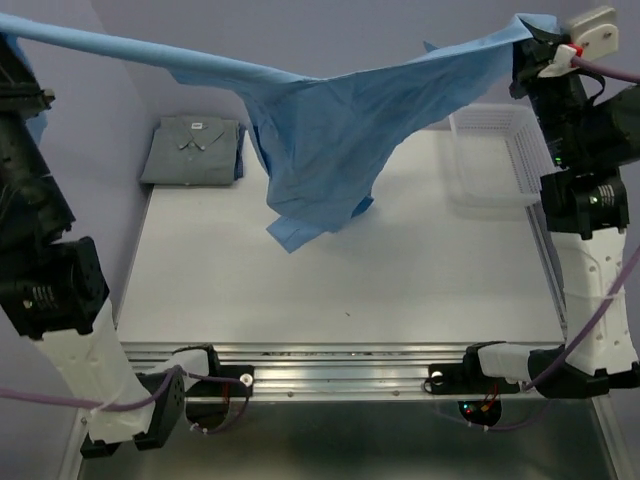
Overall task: Fold and stack the long sleeve shirts
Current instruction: Flatten the shirt out
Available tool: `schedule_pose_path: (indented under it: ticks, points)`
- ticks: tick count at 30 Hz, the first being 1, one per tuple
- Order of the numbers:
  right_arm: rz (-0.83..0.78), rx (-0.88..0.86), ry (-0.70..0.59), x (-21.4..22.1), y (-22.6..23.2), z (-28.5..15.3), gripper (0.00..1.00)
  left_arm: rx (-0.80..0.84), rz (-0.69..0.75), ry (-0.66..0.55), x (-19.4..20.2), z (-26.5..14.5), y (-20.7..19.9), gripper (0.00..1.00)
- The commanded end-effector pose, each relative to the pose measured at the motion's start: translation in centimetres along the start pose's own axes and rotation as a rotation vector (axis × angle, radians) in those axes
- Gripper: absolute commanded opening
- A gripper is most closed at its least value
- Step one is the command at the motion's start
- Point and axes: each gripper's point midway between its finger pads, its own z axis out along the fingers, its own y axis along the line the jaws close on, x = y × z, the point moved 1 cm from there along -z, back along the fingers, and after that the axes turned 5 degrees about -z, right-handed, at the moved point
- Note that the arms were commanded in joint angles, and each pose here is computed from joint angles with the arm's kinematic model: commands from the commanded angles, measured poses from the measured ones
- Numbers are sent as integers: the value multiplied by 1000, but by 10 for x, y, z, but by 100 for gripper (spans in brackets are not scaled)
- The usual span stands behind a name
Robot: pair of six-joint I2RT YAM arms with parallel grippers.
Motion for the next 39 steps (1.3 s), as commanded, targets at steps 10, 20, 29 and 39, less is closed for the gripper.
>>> schedule_pose_path:
  ticks: [10, 20, 29, 39]
  points:
    - [-54, -42, -236, -142, -24, -134, 1, 74, -32, -479, -188, -142, -37, 0]
    - [-13, 10, -13, -65, -21, -85, 1, 5, -19, -358, -129, -66, -21, 0]
    - [179, -179, 500, 190, 89, 6, 3, -242, 173, 45, 140, 79, 101, 0]
    - [248, -339, 855, 415, 198, 30, 66, -375, 361, 538, 421, 95, 248, 98]
